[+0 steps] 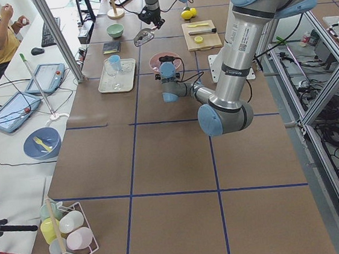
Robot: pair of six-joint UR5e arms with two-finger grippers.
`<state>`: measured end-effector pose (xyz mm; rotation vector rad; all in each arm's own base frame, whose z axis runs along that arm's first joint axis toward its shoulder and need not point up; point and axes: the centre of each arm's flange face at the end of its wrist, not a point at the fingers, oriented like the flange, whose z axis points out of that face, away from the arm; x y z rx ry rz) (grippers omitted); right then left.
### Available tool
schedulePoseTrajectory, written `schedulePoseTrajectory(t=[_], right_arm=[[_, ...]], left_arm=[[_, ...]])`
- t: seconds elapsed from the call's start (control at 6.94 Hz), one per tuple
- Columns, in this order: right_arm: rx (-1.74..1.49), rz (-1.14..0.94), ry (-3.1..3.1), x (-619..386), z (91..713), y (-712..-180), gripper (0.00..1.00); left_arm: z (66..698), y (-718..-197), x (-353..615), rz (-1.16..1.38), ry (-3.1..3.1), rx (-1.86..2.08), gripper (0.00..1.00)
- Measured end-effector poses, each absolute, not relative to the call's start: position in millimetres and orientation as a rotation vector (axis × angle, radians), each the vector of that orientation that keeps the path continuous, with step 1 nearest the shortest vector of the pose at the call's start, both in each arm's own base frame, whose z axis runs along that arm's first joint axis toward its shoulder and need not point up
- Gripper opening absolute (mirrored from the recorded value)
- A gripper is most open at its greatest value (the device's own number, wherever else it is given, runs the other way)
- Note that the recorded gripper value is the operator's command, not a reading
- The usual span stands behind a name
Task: Put ice in cup with scoop
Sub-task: 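Carry the scoop of ice with the right gripper to the blue cup, then tilt the scoop over the blue cup with the right gripper to pour ice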
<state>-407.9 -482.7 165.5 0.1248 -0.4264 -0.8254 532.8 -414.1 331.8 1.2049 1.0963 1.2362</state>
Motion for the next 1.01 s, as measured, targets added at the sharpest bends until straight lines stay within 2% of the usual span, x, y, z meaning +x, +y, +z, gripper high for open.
schedulePoseTrajectory(t=[0.58, 1.01], right_arm=[[0.009, -0.824, -0.393, -402, 184, -621, 0.00], [-0.015, -0.859, -0.368, -415, 214, -654, 0.00]], left_arm=[[327, -414, 534, 1.236, 1.100, 1.213, 1.00], [326, -414, 534, 1.236, 1.100, 1.215, 1.00]])
